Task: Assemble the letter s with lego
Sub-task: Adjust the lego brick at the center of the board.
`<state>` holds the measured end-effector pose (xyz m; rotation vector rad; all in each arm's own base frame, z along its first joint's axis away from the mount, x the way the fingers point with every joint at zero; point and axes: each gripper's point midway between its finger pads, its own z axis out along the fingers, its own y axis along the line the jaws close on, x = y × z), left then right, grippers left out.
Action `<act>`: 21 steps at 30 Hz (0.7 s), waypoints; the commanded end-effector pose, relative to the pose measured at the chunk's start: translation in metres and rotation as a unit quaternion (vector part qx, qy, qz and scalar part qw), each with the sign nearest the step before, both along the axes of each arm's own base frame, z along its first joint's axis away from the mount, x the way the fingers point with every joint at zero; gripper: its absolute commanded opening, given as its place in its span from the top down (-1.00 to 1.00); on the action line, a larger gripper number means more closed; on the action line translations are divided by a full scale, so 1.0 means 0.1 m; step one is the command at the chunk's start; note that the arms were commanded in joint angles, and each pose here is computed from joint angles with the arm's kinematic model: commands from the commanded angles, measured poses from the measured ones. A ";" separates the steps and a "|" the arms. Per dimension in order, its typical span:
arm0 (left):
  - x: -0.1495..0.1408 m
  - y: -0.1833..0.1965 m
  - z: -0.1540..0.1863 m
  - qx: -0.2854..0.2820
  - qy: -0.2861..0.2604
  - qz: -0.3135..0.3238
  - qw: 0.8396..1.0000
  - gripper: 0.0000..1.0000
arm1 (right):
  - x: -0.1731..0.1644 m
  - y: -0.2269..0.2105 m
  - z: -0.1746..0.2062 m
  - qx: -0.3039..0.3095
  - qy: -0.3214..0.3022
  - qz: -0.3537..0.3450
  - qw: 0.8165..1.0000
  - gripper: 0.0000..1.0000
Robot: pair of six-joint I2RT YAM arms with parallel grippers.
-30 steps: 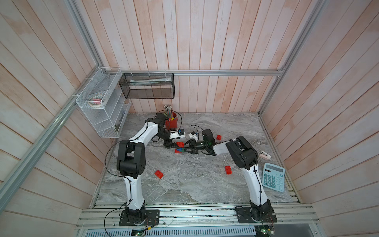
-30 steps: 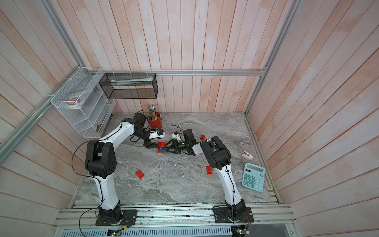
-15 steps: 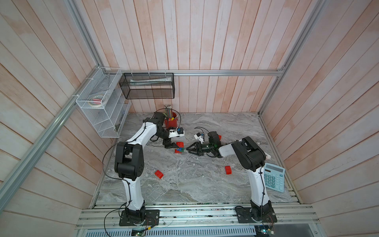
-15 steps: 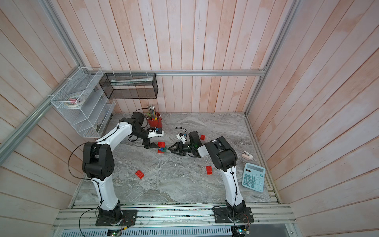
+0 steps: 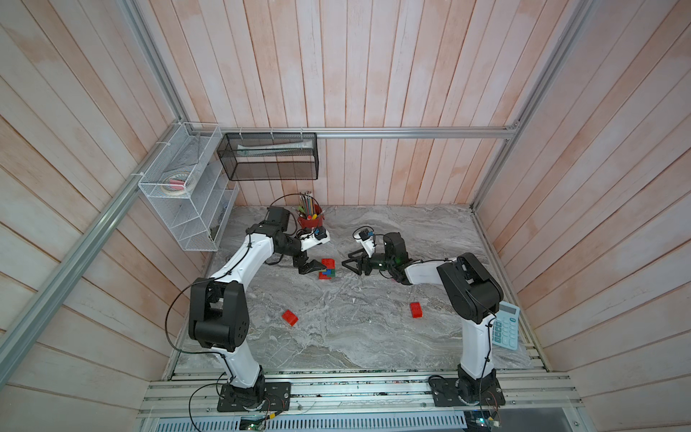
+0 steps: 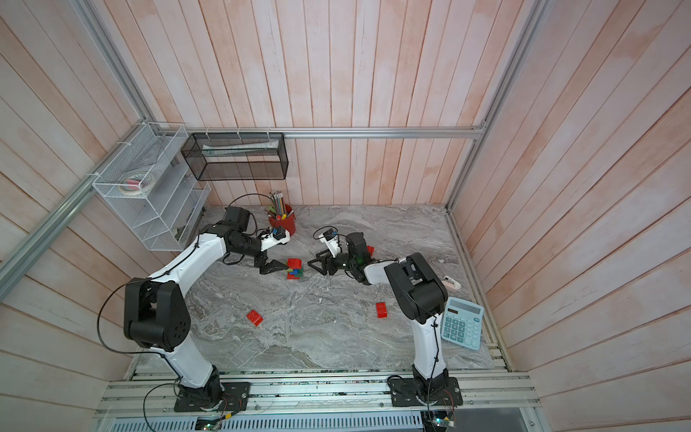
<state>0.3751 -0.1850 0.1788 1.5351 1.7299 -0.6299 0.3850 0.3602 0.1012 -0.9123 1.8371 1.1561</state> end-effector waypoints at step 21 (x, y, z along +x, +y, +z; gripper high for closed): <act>-0.34 0.25 -0.12 -0.012 0.036 0.045 0.998 -1.00 | -0.10 0.43 -0.35 -0.032 -0.100 0.059 0.993 -0.38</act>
